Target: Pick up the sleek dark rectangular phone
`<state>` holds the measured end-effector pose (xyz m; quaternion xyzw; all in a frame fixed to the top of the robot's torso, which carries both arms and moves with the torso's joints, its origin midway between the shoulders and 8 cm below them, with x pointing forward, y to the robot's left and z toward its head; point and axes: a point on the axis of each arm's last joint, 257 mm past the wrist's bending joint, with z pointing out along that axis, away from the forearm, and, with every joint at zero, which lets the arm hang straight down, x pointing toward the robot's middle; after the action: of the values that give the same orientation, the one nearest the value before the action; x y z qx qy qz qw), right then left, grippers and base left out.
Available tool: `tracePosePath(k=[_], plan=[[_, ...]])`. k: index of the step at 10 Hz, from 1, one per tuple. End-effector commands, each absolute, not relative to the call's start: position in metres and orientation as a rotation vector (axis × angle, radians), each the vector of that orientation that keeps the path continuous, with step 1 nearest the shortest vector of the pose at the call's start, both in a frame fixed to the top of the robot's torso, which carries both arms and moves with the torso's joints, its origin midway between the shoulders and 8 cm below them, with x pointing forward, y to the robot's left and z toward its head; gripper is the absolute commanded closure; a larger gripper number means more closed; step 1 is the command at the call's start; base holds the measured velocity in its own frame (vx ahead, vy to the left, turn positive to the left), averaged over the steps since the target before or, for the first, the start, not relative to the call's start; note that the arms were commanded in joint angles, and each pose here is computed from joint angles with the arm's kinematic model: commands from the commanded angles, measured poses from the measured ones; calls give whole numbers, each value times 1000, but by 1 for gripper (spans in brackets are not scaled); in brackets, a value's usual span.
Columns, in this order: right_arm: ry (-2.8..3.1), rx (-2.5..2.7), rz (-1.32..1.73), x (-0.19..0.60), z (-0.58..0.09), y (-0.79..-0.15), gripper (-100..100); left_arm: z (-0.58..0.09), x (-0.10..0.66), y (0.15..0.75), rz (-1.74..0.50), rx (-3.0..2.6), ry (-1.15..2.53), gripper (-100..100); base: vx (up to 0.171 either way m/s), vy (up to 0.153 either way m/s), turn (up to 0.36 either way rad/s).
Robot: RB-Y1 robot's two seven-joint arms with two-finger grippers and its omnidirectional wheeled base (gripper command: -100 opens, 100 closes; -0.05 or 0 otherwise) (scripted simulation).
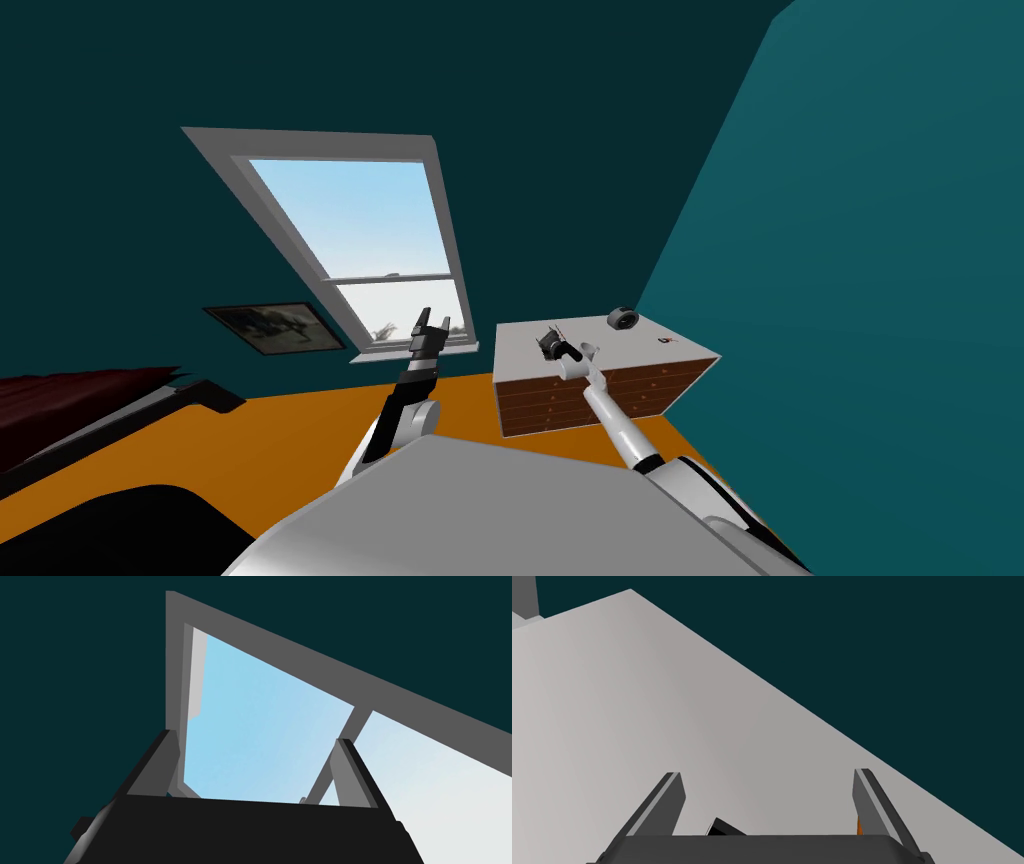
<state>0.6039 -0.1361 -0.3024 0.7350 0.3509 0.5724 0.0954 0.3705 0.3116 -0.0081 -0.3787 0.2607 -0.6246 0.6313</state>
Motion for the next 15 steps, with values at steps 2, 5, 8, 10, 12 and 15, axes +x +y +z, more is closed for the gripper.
tracePosePath(k=[2,5,8,10,12,15], plan=[[991,2308,1633,610,-320,-143,-100,-8,371,312,-1430,-867,597,0,21,50,-49],[945,2425,1528,607,-353,-159,-100,-8,371,312,-1430,-867,597,0,25,49,-49],[846,2563,1452,612,-366,-169,-100,-8,371,312,-1430,-867,597,0,17,55,-58],[785,2639,1388,610,-380,-179,-100,-8,371,312,-1430,-867,597,0,21,64,-54],[725,2702,1342,609,-388,-186,-100,-8,371,312,-1430,-867,597,0,18,53,-51],[647,2781,1238,598,-411,-202,-100,-8,371,312,-1430,-867,597,0,13,52,-43]])
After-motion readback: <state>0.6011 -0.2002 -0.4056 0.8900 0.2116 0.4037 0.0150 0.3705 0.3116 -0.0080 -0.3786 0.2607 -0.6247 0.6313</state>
